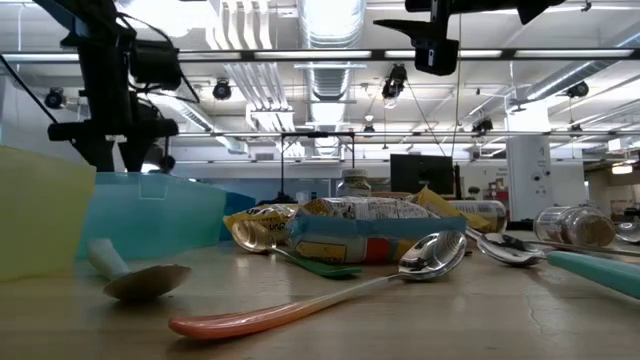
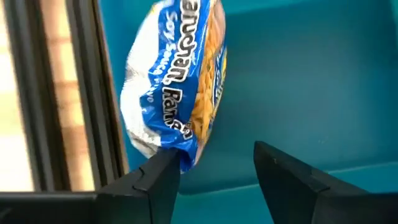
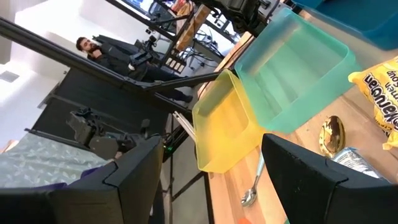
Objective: Pick & Place Food Item
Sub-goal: Put the right blue noodles packet into the blue bin, then put the right seasoning bottle into the yellow bin
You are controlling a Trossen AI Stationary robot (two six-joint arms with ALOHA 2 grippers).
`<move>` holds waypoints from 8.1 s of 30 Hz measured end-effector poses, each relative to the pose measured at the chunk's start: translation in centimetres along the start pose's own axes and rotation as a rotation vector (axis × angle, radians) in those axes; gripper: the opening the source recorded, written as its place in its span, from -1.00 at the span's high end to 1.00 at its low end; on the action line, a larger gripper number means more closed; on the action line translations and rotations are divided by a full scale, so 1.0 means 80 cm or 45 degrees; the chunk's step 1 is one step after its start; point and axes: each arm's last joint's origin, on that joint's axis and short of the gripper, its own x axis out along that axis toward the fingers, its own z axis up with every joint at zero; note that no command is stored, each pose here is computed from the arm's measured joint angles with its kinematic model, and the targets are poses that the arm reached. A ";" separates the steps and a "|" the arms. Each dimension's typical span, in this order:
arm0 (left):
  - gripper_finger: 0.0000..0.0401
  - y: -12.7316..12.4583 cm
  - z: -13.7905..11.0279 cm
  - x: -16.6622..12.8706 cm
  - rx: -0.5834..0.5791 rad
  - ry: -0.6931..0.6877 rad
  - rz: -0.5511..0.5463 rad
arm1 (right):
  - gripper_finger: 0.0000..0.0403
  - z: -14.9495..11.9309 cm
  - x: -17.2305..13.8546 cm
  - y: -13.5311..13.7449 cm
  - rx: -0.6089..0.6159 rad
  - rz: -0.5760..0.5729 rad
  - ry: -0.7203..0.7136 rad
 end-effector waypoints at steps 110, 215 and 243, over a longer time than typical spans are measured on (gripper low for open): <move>-0.05 -0.122 -0.011 -0.109 0.511 -0.157 -1.084 | -0.71 -0.144 -0.006 -0.117 0.581 -1.599 0.246; -0.92 -0.273 -0.046 -0.140 0.913 -1.474 -0.694 | 0.07 0.051 0.030 -0.003 0.657 -0.151 -1.095; -0.97 -0.296 -0.047 -0.134 0.961 -1.466 -0.755 | 0.07 0.054 0.048 -0.007 0.702 -0.109 -1.022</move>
